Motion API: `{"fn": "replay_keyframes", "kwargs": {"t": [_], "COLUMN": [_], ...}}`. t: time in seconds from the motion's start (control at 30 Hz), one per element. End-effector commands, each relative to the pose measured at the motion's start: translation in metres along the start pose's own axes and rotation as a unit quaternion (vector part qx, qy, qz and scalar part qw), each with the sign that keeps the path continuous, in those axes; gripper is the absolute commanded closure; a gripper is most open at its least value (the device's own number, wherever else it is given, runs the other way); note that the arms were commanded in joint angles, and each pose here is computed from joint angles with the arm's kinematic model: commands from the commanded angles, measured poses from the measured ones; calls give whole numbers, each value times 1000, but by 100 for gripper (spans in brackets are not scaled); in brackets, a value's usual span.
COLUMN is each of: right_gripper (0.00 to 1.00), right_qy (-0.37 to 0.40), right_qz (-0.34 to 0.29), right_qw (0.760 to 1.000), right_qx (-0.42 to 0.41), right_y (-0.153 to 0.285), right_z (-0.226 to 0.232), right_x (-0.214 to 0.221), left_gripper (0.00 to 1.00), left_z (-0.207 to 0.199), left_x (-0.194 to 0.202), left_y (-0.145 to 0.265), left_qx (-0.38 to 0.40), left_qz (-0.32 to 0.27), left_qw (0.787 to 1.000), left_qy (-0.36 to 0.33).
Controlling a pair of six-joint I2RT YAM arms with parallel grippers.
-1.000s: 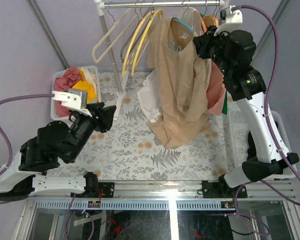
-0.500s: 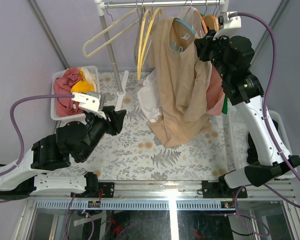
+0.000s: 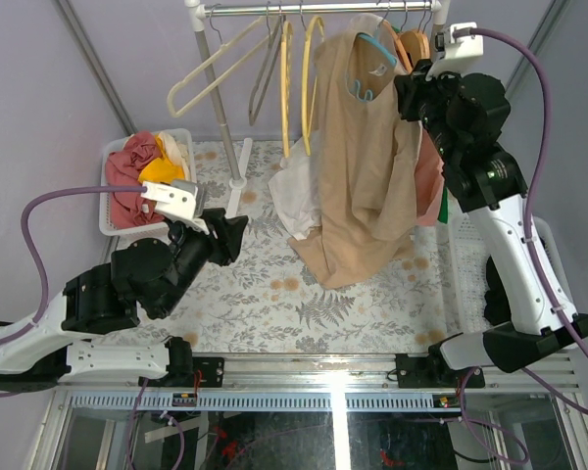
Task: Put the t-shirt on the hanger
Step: Place the hanger at the clothesline.
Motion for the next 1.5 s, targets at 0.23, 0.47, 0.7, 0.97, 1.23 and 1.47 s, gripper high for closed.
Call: {"fn": "replay_keyframes", "kwargs": {"t": [0.23,0.47,0.7,0.97,1.23,1.47], "right_gripper": [100,100,100,100,100,100], "right_qy": [-15,-7,-5,4,10,15], "right_qz": [-148,-145,-137,-119,-102,-79], "right_qw": [988,989,990,993,995,997], "right_qx": [33,39,27,24,16,10], "right_y": [48,40,11,-15,-29,-38], "right_z": [-16,-17,-10,-6,-2,1], "right_x": [-49,-49,-50,-40,-29,-14], "left_gripper": [56,55,55,56,56,56], "left_z": [0,-1,-2,-8,-15,-19], "left_x": [-2,0,5,25,40,50], "left_y": [1,-1,-2,-9,-15,-20], "left_qx": [5,5,4,13,21,23], "left_qz": [-11,-9,-5,17,31,35], "left_qw": [1000,1000,1000,1000,999,999], "left_qy": [22,22,23,22,24,31]}}
Point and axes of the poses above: each gripper's point midway between its finger pads, its own y axis back along the fingers, its own z axis along the line the jaws close on, x = y × z, the point moved 9 cm from there along y, back along the fingers, and after that the axes turned 8 degrees about y, right-handed, at the moved point
